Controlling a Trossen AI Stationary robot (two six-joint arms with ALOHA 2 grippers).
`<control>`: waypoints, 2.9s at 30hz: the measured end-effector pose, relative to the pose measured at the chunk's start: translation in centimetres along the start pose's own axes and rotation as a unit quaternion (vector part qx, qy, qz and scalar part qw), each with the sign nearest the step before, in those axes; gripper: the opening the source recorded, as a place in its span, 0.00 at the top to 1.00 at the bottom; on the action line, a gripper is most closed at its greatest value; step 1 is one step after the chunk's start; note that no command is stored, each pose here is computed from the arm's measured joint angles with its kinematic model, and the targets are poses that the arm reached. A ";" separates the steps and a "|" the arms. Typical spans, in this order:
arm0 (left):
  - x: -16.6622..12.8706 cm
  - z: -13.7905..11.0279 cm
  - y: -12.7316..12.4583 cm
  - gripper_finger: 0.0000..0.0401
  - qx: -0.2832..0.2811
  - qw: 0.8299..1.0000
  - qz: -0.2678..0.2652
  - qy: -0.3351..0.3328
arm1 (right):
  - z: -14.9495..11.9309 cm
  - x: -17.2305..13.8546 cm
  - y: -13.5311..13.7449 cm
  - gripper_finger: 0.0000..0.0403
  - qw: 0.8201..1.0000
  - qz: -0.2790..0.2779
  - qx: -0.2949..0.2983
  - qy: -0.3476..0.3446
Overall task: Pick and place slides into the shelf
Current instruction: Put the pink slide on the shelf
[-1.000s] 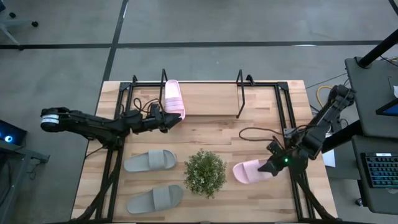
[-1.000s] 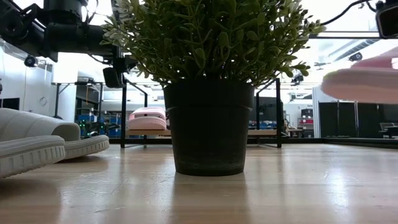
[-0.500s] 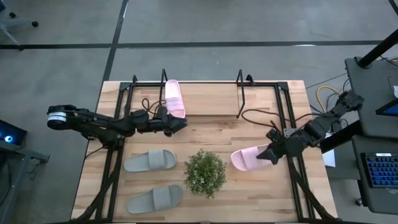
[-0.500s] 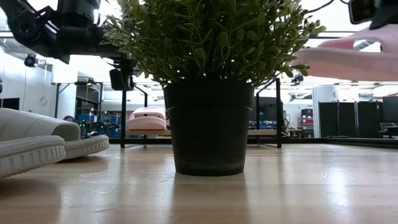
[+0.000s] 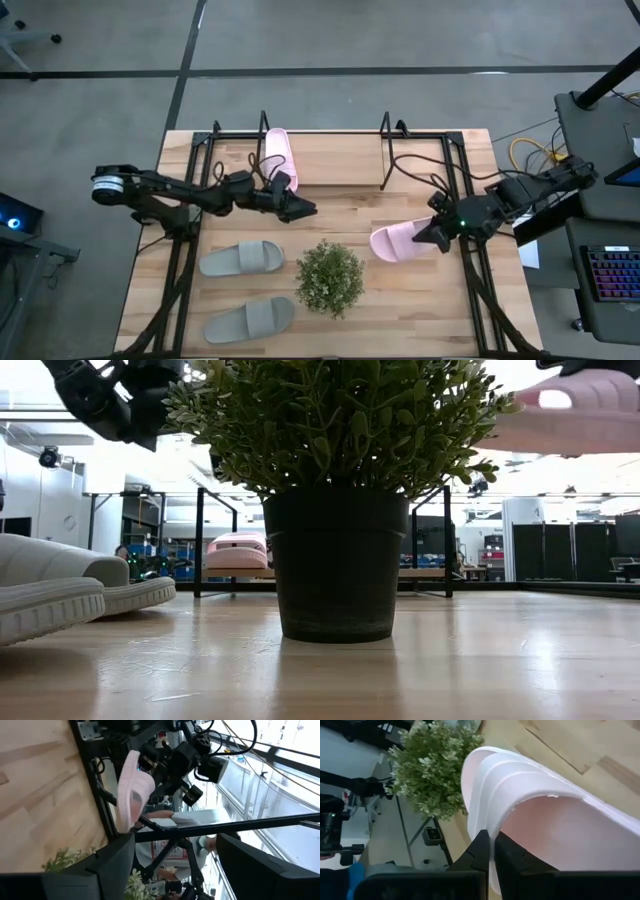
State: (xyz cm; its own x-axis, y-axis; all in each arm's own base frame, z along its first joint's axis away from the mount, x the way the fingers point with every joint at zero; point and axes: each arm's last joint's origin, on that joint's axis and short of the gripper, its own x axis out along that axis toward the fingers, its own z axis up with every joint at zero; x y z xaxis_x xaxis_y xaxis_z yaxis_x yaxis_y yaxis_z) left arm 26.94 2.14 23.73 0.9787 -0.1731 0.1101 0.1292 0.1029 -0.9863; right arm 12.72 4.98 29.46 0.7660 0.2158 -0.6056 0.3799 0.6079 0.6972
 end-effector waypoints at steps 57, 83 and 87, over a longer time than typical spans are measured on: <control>1.6 -0.2 -1.4 0.34 0.029 0.989 -0.031 0.144 | 14.6 7.1 8.1 0.98 0.985 0.043 -0.154 0.061; 1.7 -0.3 -1.2 0.34 0.025 0.988 -0.022 0.152 | 16.3 6.9 7.6 0.98 0.986 0.067 -0.150 0.031; 1.7 -0.3 -1.2 0.36 0.025 0.988 -0.022 0.152 | 16.3 6.9 7.7 0.98 0.986 0.067 -0.150 0.030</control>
State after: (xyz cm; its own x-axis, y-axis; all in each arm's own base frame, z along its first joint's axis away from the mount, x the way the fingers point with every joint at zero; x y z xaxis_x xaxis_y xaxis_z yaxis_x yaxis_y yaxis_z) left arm 28.36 1.44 25.07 0.8802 -0.4631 0.1037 0.1858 0.1353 -0.9732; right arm 29.41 -1.33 36.86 0.7632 0.3492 -0.5437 0.1000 0.7674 0.6333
